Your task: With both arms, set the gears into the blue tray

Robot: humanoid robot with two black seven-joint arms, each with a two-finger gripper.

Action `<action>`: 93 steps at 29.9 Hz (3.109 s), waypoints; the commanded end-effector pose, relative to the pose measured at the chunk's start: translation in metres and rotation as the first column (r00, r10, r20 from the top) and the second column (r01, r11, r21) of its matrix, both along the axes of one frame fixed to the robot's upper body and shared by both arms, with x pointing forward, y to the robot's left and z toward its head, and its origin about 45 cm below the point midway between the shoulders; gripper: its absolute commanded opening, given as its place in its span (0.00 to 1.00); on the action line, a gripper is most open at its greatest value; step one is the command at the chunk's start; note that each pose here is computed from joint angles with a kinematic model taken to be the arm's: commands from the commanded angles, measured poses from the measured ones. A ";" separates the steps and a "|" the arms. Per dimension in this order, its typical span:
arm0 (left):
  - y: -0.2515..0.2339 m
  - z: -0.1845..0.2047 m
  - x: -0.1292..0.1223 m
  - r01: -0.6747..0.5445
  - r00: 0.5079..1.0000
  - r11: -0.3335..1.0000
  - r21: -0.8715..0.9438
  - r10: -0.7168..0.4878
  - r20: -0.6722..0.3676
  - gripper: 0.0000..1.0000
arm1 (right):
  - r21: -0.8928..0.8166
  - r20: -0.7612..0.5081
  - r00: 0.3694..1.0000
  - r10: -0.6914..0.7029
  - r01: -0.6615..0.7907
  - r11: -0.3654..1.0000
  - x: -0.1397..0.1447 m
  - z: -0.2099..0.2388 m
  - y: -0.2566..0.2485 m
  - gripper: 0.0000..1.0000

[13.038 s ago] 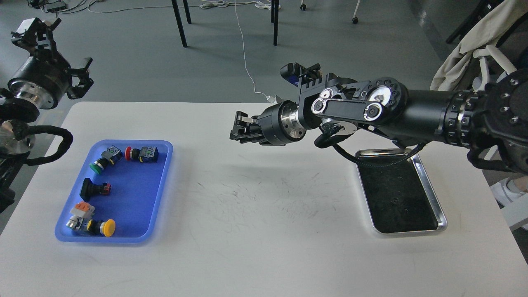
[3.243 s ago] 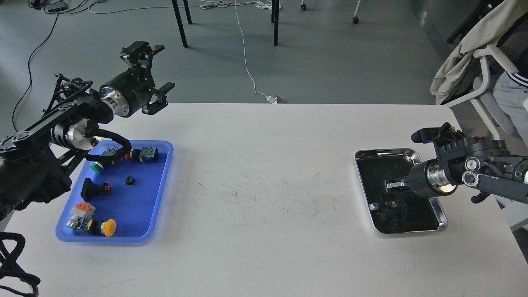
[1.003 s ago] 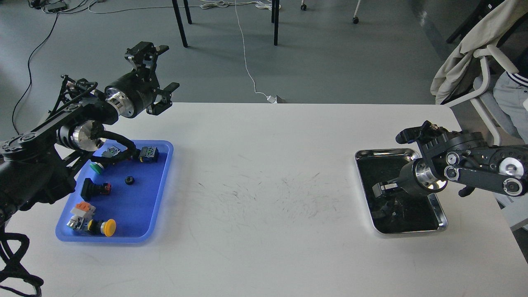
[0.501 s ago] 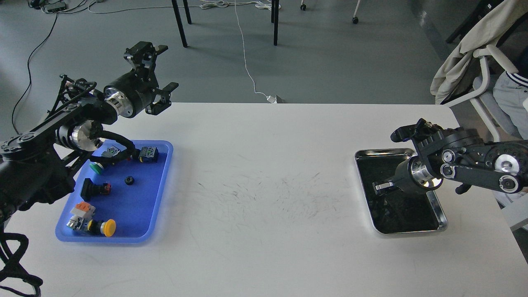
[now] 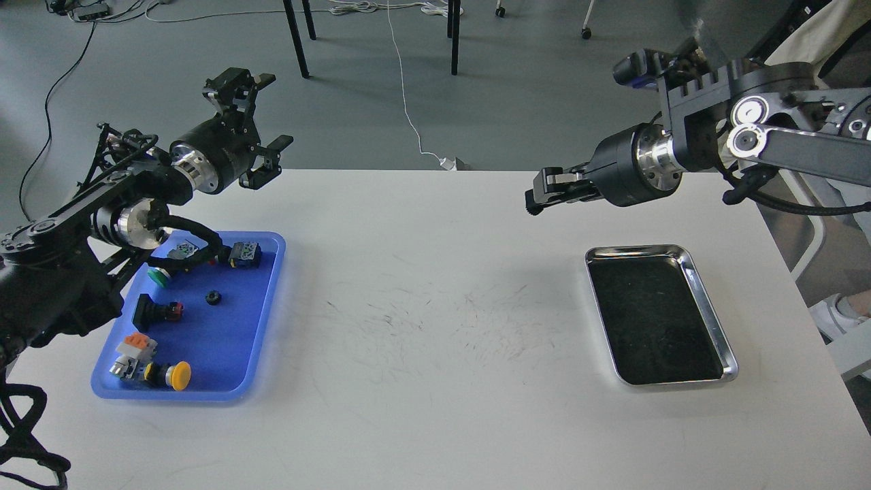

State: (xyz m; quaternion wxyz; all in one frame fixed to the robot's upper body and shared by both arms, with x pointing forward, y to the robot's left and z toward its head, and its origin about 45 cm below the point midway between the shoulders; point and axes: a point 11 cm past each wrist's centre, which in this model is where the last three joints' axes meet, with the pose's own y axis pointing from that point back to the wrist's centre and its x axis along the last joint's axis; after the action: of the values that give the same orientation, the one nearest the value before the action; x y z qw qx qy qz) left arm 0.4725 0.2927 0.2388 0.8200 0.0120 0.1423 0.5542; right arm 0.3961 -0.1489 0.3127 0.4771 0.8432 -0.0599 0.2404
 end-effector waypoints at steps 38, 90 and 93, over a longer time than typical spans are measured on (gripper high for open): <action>0.008 0.002 0.002 -0.022 1.000 1.000 0.002 0.022 0.003 0.98 | 0.288 -0.320 0.939 -0.126 0.223 0.931 -0.071 -0.200 0.117 0.06; 0.049 0.021 0.000 -0.046 0.998 0.987 0.155 0.040 0.043 0.98 | 0.767 -0.530 0.727 -0.437 0.630 0.119 0.082 0.000 -0.055 0.96; 0.050 0.033 -0.005 -0.010 0.998 0.977 0.214 -0.004 0.068 0.98 | 0.728 -0.650 0.639 -0.411 0.679 -0.095 0.075 -0.013 -0.115 0.96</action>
State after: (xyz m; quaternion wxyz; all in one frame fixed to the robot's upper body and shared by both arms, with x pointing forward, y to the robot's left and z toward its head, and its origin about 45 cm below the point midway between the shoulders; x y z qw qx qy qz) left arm 0.4719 0.3414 0.2616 0.8088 0.0621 0.0805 0.5792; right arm 0.4761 -0.2032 0.3089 -0.0241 0.8930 -0.4372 -0.1043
